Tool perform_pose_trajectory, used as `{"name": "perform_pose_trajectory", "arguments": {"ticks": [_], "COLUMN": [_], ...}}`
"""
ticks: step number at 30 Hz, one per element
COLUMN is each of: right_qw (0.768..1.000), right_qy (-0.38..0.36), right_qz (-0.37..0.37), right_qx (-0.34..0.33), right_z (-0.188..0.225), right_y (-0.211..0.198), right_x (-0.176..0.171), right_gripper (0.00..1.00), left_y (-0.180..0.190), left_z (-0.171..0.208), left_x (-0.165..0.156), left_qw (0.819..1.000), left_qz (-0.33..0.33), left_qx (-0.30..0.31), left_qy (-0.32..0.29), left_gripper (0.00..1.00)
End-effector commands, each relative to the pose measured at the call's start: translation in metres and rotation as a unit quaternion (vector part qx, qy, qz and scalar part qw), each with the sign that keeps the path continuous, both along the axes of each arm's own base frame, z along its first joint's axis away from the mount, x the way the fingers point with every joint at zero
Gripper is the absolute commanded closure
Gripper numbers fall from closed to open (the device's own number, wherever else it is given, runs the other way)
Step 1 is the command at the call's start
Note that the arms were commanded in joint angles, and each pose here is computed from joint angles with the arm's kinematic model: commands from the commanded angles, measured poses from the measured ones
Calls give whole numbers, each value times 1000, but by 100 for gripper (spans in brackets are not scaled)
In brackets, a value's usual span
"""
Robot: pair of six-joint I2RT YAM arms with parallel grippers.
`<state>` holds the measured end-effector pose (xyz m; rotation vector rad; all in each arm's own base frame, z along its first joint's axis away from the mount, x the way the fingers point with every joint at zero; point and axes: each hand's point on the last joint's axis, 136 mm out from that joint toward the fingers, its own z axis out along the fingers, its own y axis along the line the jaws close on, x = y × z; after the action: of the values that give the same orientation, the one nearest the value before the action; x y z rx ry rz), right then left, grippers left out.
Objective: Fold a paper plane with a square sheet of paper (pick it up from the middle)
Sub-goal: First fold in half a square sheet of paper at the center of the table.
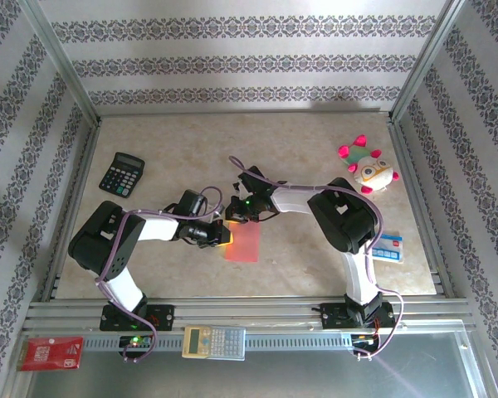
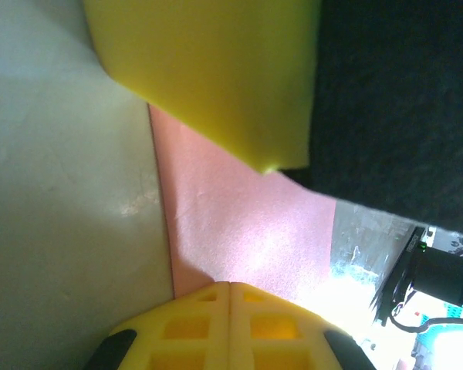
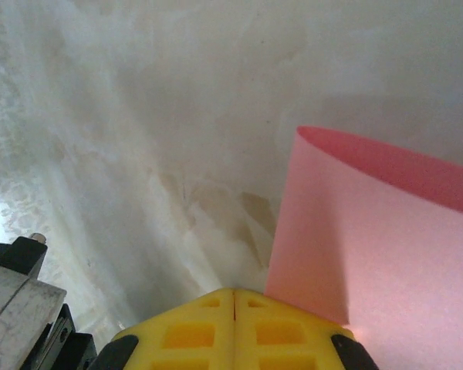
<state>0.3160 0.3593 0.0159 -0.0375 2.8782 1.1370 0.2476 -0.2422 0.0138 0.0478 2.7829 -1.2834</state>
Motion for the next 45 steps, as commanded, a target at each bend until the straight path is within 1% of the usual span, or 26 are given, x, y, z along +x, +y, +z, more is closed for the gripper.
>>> {"name": "perform_pose_trajectory", "arguments": {"ticks": [1, 5, 14, 20, 24, 27, 31, 34, 38, 45], "right_qw": [995, 994, 989, 986, 987, 990, 992, 993, 996, 997], "right_qy": [-50, -41, -37, -32, -36, -51, -84, -82, -63, -31], "right_qz": [-68, -97, -135, -161, -155, -134, -91, -66, -52, -37], "right_qx": [-42, -39, -47, -37, -20, 2, 33, 45, 47, 60], "right_z": [-19, -21, -25, -21, -11, 11, 49, 58, 50, 23], "right_y": [-25, -35, -52, -59, -55, -48, -39, -33, -25, -3], "right_x": [56, 75, 107, 129, 143, 147, 123, 90, 57, 34], "right_gripper": [98, 98, 99, 99, 99, 99, 99, 99, 99, 99], "left_y": [51, 52, 52, 52, 51, 50, 44, 43, 43, 42], "left_z": [-69, -68, -68, -67, -68, -65, -59, -57, -55, -52], "left_x": [-51, -50, -50, -48, -48, -45, -40, -37, -36, -33], "left_qw": [983, 983, 983, 983, 984, 984, 986, 986, 986, 987], "left_qz": [3, 4, 6, 5, 5, 7, 5, 6, 10, 8], "left_qx": [156, 158, 158, 160, 159, 155, 151, 151, 149, 150], "left_qy": [94, 90, 91, 86, 86, 84, 76, 72, 69, 64], "left_gripper": [100, 100, 100, 100, 100, 100, 100, 100, 100, 100]}}
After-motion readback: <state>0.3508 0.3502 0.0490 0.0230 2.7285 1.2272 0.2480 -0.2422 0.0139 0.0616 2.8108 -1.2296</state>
